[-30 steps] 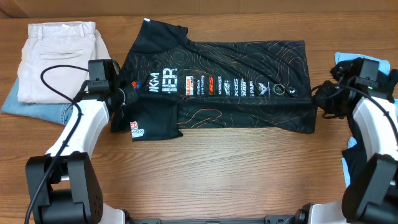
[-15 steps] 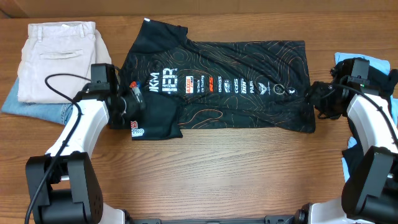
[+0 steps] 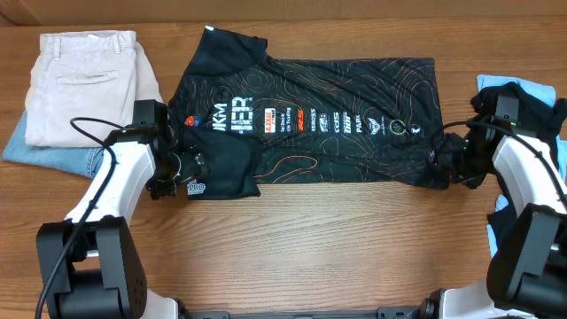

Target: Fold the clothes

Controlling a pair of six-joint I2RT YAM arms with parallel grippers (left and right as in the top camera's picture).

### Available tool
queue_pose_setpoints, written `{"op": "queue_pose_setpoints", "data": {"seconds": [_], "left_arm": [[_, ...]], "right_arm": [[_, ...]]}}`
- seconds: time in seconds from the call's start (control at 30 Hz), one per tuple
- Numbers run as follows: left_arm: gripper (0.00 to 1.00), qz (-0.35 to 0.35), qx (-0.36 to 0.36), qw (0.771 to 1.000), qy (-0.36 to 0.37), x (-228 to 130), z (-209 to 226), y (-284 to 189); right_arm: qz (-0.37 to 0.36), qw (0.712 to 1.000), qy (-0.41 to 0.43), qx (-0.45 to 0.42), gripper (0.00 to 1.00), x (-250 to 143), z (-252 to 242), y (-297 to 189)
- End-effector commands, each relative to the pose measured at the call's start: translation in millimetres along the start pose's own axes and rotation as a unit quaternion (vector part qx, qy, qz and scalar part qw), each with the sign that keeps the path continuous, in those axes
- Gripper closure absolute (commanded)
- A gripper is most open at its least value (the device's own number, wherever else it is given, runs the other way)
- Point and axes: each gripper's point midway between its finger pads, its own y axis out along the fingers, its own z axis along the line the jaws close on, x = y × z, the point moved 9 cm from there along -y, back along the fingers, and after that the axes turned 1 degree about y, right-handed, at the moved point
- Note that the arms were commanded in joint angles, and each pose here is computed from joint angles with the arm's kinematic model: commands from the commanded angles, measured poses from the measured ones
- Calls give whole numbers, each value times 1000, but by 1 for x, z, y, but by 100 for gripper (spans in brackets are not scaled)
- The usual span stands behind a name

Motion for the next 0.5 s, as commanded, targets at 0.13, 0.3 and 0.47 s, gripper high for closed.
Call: {"op": "queue_pose_setpoints", "data": {"seconds": [0.13,0.3,0.47], "left_arm": [[13,-22,69,997,10,3,11,1],[16,-19,88,996,6,4,15,5],[25,13,58,998,5,1,10,18]], "right_arm": [[10,1000,4,-11,33,-3,-4,3],[17,1000,4,-17,33,-5,-5,3],[25,999,5,-20,33,-8,-6,3]]}}
